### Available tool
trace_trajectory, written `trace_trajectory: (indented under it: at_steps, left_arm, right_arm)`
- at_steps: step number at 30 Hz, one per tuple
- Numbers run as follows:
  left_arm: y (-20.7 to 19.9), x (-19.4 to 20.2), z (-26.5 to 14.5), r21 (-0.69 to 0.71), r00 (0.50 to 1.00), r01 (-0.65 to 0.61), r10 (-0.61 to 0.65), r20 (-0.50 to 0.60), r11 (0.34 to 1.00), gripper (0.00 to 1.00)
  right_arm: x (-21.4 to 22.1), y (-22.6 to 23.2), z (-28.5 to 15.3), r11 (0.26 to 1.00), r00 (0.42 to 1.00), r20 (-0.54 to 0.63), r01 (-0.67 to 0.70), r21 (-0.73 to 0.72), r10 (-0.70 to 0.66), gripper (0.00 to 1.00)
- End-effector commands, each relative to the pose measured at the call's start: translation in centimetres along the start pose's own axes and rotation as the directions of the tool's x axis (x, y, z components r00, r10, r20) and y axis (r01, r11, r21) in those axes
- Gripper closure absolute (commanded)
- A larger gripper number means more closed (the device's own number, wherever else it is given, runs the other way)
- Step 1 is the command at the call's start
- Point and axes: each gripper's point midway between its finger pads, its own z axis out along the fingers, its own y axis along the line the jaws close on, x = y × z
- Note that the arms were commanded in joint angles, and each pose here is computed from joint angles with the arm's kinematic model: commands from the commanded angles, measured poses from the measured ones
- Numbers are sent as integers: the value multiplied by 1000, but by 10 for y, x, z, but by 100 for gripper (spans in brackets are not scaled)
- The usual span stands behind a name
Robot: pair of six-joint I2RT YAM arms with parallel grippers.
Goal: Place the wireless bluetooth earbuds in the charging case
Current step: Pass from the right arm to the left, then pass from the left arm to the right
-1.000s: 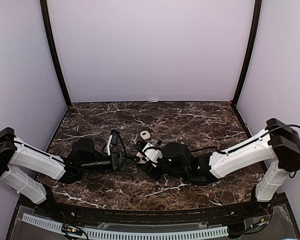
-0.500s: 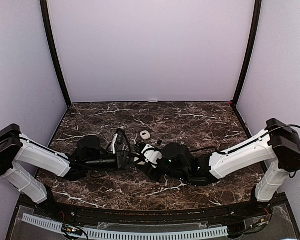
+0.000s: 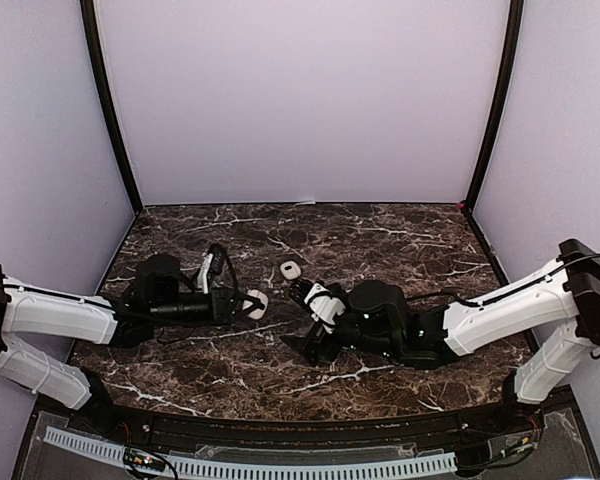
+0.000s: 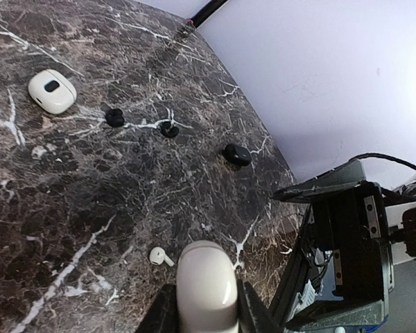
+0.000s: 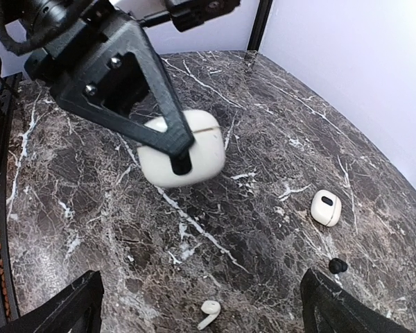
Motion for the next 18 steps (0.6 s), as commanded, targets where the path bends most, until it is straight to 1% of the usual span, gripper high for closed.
trace_trajectory:
  at_steps: [1, 4, 6, 7, 10, 14, 16, 18]
  left_arm:
    - [8, 10, -15, -55, 994, -87, 83, -78, 995, 76]
    - [9, 21, -17, -51, 980, -143, 134, -150, 988, 76]
    - [12, 27, -17, -59, 969, -171, 157, -193, 984, 76]
    - [14, 29, -17, -67, 964, -181, 164, -210, 981, 76]
    - [17, 32, -18, -76, 955, -210, 188, -227, 975, 76]
    - [17, 32, -16, -68, 950, -233, 213, -228, 970, 76]
    - [17, 35, -11, -65, 944, -245, 223, -244, 967, 76]
    - [17, 40, -5, -62, 932, -268, 242, -269, 961, 76]
  right_arm:
    - [-7, -14, -6, 996, 1000, 18, -17, -82, 18, 1]
    - [-6, -38, 5, 989, 996, -38, -87, -121, 83, 1]
    - [-10, -58, 17, 982, 986, -71, -155, -108, 148, 1]
    - [1, -64, 28, 976, 976, -120, -193, -99, 181, 1]
    - [-2, -80, 50, 957, 955, -161, -268, -107, 250, 1]
    - [-8, -100, 73, 957, 943, -185, -289, -36, 278, 1]
    - [-7, -104, 73, 955, 939, -188, -295, -17, 287, 1]
    - [-9, -101, 61, 954, 944, -167, -296, -40, 285, 1]
